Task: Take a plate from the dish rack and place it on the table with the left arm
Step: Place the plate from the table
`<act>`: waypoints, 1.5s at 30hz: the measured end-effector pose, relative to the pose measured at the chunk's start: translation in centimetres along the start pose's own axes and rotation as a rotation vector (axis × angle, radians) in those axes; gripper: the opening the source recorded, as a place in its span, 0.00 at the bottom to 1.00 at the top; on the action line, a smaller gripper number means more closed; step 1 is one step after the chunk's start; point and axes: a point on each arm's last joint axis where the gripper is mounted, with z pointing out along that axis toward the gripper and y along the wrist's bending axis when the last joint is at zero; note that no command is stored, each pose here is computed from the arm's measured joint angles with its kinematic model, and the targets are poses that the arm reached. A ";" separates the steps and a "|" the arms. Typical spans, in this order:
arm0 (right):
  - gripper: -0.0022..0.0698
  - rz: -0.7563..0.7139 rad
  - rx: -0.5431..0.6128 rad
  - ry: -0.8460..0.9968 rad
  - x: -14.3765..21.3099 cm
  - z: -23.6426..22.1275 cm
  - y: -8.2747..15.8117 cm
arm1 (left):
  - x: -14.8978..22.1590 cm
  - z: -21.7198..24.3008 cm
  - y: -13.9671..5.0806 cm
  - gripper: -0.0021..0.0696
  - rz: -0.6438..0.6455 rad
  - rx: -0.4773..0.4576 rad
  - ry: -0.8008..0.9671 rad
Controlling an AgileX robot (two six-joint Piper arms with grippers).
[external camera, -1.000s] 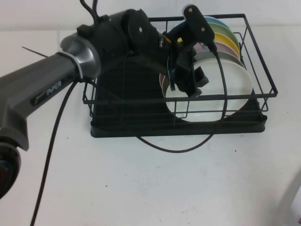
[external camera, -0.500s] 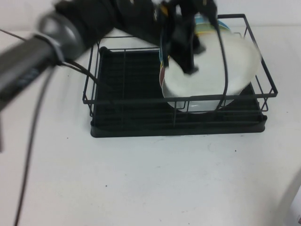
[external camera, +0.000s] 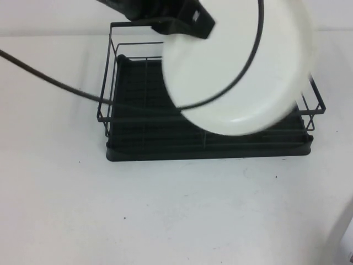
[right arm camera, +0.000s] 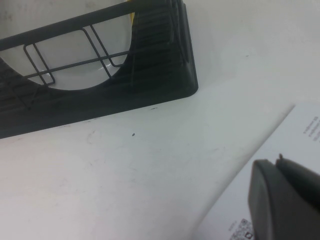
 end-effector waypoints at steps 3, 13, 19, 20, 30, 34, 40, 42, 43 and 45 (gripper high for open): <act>0.00 0.000 0.000 0.000 0.0 0.0 0.0 | 0.4 0.6 0.1 0.15 -0.088 0.143 -0.053; 0.00 0.000 0.000 0.000 0.0 0.0 0.0 | 8.8 7.8 -0.2 0.15 -0.373 0.454 0.061; 0.00 0.000 0.000 0.000 0.0 0.0 0.0 | 15.3 10.2 -0.8 0.15 -0.437 0.427 0.171; 0.00 0.000 0.000 0.000 0.0 0.0 0.0 | 16.1 10.5 -0.7 0.15 -0.449 0.403 0.180; 0.00 0.000 0.000 0.000 0.0 0.0 0.0 | 21.2 12.6 1.0 0.15 -0.485 0.107 0.201; 0.00 0.000 0.000 0.000 0.0 0.0 0.0 | 21.6 12.8 1.8 0.15 -0.446 0.021 0.199; 0.00 0.000 0.000 0.000 0.0 0.0 0.0 | 22.4 13.8 2.8 0.25 -0.435 -0.051 0.212; 0.00 0.000 0.000 0.000 0.0 0.0 0.0 | 22.9 14.1 3.4 0.36 -0.405 -0.095 0.230; 0.00 0.000 0.000 0.000 0.0 0.0 0.0 | 23.1 14.3 3.6 0.41 -0.389 -0.114 0.237; 0.00 0.000 0.000 0.000 0.0 0.0 0.0 | 23.5 14.5 4.1 0.50 -0.362 -0.159 0.252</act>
